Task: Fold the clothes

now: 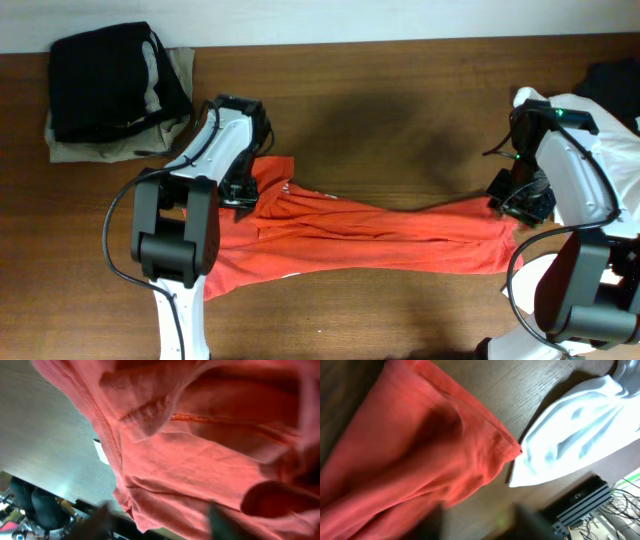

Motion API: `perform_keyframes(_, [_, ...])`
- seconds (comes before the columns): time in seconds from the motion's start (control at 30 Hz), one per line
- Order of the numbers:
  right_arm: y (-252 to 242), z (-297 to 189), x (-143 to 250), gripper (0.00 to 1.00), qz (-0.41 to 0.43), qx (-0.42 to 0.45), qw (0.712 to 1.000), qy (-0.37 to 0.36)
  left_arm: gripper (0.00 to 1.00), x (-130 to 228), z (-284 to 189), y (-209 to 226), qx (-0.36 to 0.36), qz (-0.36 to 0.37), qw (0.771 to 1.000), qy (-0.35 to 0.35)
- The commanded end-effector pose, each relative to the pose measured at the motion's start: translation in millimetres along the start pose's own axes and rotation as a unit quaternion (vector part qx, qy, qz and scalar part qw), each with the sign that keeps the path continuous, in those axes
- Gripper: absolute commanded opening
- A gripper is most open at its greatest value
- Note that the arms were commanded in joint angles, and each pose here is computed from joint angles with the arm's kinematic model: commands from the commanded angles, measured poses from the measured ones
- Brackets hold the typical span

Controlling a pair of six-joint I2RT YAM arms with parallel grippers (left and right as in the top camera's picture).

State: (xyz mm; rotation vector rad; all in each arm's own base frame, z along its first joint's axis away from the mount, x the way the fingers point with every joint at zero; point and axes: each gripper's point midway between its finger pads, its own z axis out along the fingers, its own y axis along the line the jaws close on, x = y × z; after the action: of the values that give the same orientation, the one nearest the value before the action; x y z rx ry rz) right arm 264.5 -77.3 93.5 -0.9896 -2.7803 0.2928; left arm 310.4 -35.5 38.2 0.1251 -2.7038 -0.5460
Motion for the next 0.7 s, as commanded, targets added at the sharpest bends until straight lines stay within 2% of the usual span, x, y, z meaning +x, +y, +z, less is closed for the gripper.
perform_keyframes(0.0, [-7,0,1,0.99,-0.006,0.013,1.000,-0.007,0.99,-5,-8,6,0.000,-0.009,1.000,-0.027])
perform_keyframes(0.3, [-5,0,-2,0.99,-0.004,0.008,1.000,-0.012,0.99,-40,-81,-12,0.065,0.003,0.988,-0.142])
perform_keyframes(0.43, [13,1,0,0.99,0.001,-0.039,0.999,0.000,0.99,-49,-97,-26,0.074,0.016,0.981,-0.180])
perform_keyframes(0.57, [28,6,-3,0.99,0.002,-0.076,0.997,-0.002,0.99,-52,-112,-70,0.143,0.110,0.961,-0.210])
perform_keyframes(0.67, [30,9,-6,0.99,0.003,-0.079,0.997,-0.009,0.99,-53,-118,-82,0.153,0.125,0.954,-0.225])
